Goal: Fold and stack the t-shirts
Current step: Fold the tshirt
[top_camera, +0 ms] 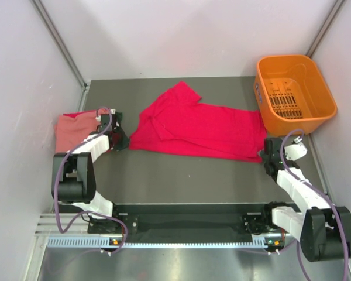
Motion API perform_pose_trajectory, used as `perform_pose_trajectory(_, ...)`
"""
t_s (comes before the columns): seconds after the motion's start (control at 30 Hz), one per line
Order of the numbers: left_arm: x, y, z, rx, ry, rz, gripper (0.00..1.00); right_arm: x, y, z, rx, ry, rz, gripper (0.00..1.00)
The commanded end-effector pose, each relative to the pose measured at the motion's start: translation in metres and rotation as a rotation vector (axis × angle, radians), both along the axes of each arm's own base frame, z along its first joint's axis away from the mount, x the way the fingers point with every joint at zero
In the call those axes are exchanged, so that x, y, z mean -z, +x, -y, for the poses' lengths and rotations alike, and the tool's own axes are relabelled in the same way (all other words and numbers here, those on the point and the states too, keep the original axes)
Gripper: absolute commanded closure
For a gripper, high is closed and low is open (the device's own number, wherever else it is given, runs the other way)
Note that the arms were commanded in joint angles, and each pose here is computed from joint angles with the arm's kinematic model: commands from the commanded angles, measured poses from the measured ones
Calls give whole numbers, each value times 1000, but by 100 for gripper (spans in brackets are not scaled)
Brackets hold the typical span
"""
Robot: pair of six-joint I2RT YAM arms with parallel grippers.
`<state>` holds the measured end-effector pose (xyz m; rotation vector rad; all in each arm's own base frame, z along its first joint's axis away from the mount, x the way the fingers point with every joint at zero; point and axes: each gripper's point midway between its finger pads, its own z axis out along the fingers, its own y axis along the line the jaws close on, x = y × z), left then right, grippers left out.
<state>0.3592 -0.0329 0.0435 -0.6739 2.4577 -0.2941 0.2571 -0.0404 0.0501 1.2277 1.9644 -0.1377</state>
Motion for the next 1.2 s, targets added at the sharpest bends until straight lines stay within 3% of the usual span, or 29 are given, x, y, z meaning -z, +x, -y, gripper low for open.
perform_pose_trajectory(0.0, -13, 8, -18, -70, 30, 79, 100, -10, -1, 7, -9, -37, 19, 30)
perform_pose_trajectory(0.1, -13, 7, -18, -71, 29, 82, 100, -17, 0, 9, -27, -60, 35, 15)
perform_pose_trajectory(0.17, -14, 7, -18, -73, 29, 85, 100, -26, 4, 10, -42, -71, 52, 15)
perform_pose_trajectory(0.33, -16, 6, -25, -109, 49, 91, 100, -45, 19, -3, -165, -73, 79, 36)
perform_pose_trajectory(0.37, -16, 6, -25, -110, 46, 92, 100, -47, 23, -8, -202, -65, 96, 43)
perform_pose_trajectory(0.4, -17, 6, -26, -112, 44, 94, 100, -51, 31, -20, -274, -44, 127, 57)
perform_pose_trajectory(0.5, -19, 6, -26, -114, 42, 100, 100, -49, 36, -32, -322, 5, 144, 74)
perform_pose_trajectory(0.6, -20, 5, -25, -113, 40, 104, 100, -39, 37, -34, -304, 31, 104, 83)
perform_pose_trajectory(0.83, -21, 6, -23, -102, 29, 110, 100, -17, 43, -53, -373, 111, 91, 75)
perform_pose_trajectory(0.97, -22, 6, -23, -102, 29, 112, 100, -13, 47, -56, -384, 123, 95, 64)
perform_pose_trajectory(1.17, -21, 6, -23, -101, 30, 110, 100, -6, 49, -56, -384, 119, 75, 63)
